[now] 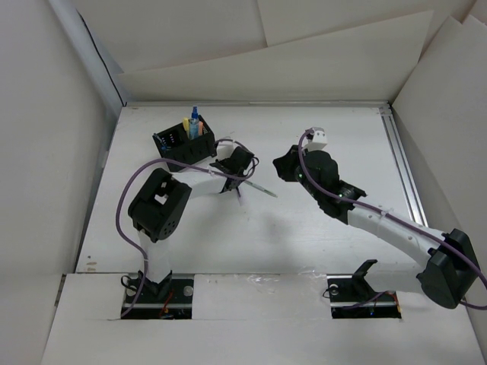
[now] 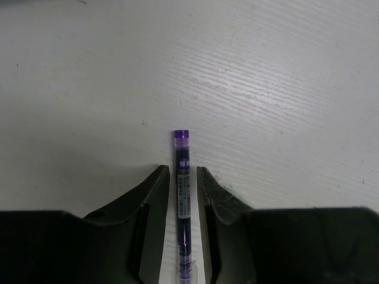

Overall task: Sort the stationery into containers
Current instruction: Pick up the pen from the center of the board.

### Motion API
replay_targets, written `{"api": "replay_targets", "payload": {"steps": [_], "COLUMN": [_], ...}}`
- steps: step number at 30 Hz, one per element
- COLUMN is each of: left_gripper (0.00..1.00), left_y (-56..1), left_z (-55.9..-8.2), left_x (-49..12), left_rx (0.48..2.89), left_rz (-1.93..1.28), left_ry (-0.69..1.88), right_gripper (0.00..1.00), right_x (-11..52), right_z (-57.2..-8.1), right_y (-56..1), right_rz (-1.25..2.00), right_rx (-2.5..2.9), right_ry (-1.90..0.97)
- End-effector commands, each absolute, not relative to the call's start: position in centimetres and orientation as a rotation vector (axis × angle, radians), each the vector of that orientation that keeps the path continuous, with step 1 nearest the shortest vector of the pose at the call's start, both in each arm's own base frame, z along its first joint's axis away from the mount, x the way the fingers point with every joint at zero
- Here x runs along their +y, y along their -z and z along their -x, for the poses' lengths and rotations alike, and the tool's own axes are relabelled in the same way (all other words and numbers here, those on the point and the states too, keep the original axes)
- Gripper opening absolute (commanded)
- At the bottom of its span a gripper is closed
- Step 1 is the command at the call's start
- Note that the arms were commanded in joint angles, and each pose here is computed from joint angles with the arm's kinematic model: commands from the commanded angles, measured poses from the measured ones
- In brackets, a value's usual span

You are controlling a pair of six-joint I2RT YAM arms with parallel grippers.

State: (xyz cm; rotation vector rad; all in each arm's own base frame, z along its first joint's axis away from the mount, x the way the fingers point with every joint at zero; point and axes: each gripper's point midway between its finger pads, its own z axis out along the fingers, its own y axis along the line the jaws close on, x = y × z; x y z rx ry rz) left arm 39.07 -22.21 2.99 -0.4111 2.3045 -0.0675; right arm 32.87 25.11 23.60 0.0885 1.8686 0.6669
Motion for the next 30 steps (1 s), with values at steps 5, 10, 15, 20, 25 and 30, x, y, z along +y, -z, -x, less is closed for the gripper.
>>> {"api": "replay_targets", "payload": {"steps": [5, 10, 15, 20, 25, 30], "left_gripper": [0.23, 0.19, 0.08, 0.00, 0.00, 0.00], "left_y": [-3.5, -2.3, -2.7, -4.3, -9.2, -16.0], "left_z": [-41.4, -41.5, -41.8, -40.7, -39.2, -39.5], "left_x": [-21.1, -20.3, -20.3, -20.0, -19.5, -17.2], "left_rx": [2.239, 2.255, 2.242, 2.235, 2.163, 2.037], "left_rz": [0.483, 0.476, 0.480, 0.481, 0.492, 0.550], "left_ry": [0.017, -0.035, -0.036, 0.006, 0.094, 0.205], "right_gripper": [0.23, 0.23, 0.23, 0.23, 0.23, 0.23], "right_x": [25.5, 25.5, 25.5, 25.5, 25.5, 25.5], "right_z": [-33.0, -33.0, -33.0, -33.0, -33.0, -33.0], "right_y": [-25.4, -25.4, -25.4, -25.4, -25.4, -25.4], "right_rz": [-0.087, -0.087, -0.087, -0.087, -0.087, -0.087], "right_rx": [1.817, 1.817, 1.817, 1.817, 1.817, 1.817], "right_ry": [-0.716, -0.716, -0.716, -0.716, -0.716, -0.716]}}
